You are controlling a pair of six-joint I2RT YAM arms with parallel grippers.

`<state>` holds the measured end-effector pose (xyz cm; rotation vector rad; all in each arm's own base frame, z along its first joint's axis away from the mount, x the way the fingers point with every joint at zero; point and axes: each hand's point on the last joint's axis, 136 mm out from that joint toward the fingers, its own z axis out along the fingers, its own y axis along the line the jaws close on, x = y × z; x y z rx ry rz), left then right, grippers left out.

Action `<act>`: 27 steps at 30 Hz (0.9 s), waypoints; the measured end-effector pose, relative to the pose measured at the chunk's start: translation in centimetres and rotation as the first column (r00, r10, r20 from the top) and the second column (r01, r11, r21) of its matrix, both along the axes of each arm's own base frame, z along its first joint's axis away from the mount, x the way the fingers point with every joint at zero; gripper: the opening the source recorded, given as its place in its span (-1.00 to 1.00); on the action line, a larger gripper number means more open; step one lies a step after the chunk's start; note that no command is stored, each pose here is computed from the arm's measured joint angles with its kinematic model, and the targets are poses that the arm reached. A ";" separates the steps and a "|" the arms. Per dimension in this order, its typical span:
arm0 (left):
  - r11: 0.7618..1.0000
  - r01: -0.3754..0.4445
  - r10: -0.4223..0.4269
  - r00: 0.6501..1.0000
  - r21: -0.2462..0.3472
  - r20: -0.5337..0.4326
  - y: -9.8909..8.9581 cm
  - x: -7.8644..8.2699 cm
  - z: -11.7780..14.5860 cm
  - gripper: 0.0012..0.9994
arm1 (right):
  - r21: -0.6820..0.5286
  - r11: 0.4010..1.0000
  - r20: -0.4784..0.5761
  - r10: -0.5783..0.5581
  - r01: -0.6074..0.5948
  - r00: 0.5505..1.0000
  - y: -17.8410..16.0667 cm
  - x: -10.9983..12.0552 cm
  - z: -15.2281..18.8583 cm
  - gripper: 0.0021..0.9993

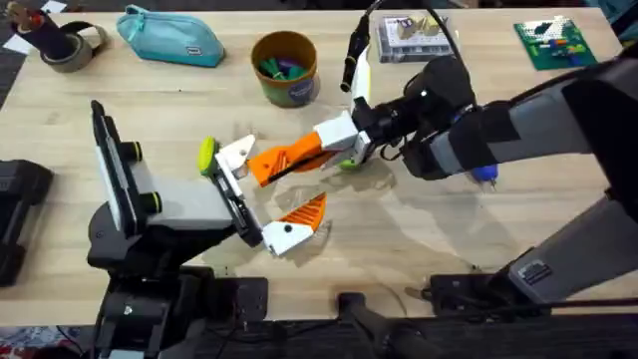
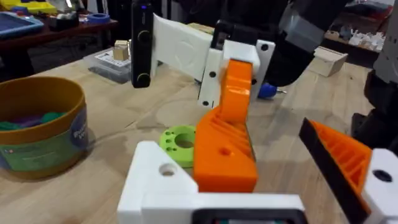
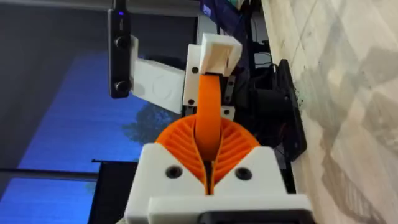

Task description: Pick up the gripper from the table and insert it into the empty holder that is missing its gripper. Then pick up a screw, insert it into the mounting hole, and use the screwdriver to tighten it. Finally, clean up the table by picking up the vegetable and placing it into the bucket.

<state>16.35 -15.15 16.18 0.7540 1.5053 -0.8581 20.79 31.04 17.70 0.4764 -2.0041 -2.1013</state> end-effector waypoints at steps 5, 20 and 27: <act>1.000 0.000 0.000 1.000 0.000 0.000 0.0 0.0 0.0 0.98 | -0.010 1.000 -0.021 -0.006 0.006 1.000 0.1 0.1 -0.2 -0.96; 1.000 0.000 0.000 1.000 0.000 -0.001 0.0 0.0 0.0 0.98 | -0.017 0.999 -0.037 -0.031 0.030 0.999 0.2 0.6 -0.5 -0.96; 1.000 0.000 0.000 1.000 0.000 0.000 0.0 0.0 0.0 0.98 | -0.015 0.999 -0.039 -0.049 0.048 0.998 0.3 0.9 -0.4 -0.96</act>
